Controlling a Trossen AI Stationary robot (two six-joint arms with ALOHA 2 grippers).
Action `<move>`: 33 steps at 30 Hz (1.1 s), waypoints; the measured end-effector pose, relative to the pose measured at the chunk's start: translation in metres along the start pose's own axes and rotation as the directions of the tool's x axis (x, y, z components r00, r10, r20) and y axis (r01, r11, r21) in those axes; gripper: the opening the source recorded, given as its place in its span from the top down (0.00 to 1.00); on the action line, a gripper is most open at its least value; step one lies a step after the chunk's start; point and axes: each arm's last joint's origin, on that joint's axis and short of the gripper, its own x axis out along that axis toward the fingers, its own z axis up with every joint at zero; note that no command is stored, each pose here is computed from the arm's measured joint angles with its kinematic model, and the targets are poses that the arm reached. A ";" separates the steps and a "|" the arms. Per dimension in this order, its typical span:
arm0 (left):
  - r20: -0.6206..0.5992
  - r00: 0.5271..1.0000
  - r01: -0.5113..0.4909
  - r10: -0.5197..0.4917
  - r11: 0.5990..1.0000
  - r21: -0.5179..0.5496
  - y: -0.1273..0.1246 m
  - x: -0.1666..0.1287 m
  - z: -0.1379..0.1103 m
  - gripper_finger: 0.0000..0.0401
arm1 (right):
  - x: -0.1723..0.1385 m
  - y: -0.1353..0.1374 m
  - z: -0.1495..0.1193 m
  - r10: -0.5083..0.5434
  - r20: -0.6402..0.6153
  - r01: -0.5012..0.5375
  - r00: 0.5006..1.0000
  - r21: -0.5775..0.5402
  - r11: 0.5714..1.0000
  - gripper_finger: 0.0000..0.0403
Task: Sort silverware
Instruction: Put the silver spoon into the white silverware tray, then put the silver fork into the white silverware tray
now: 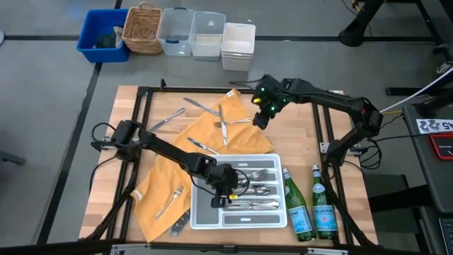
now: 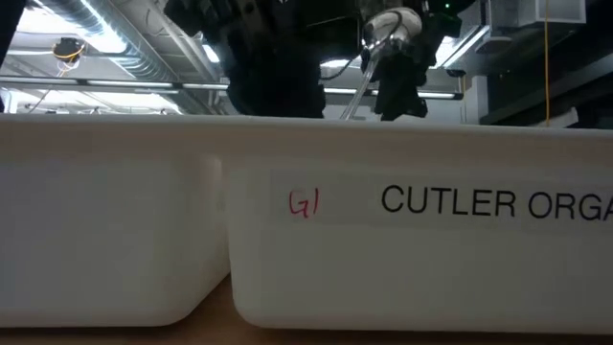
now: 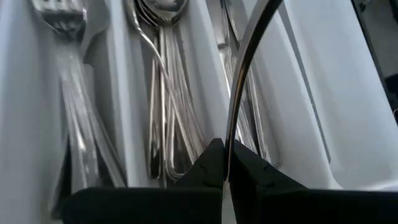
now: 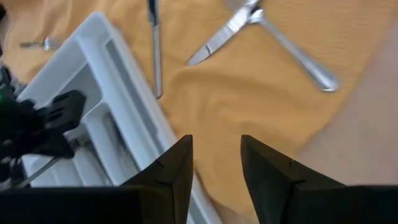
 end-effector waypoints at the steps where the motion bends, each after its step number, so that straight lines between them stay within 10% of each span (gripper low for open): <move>1: -0.001 1.000 0.002 -0.002 1.000 0.002 -0.001 0.002 -0.001 1.00 | 0.002 0.005 -0.001 0.005 -0.006 -0.006 1.000 -0.013 1.000 0.66; 19: -0.031 0.999 -0.016 0.016 1.000 0.008 0.002 0.014 -0.007 0.81 | 0.019 0.049 -0.015 0.058 -0.077 -0.069 0.995 -0.140 0.988 0.66; 33: -0.040 0.999 -0.009 -0.005 0.941 -0.337 -0.014 -0.080 0.004 0.85 | 0.020 0.051 -0.019 0.047 -0.105 -0.062 0.993 -0.143 0.988 0.66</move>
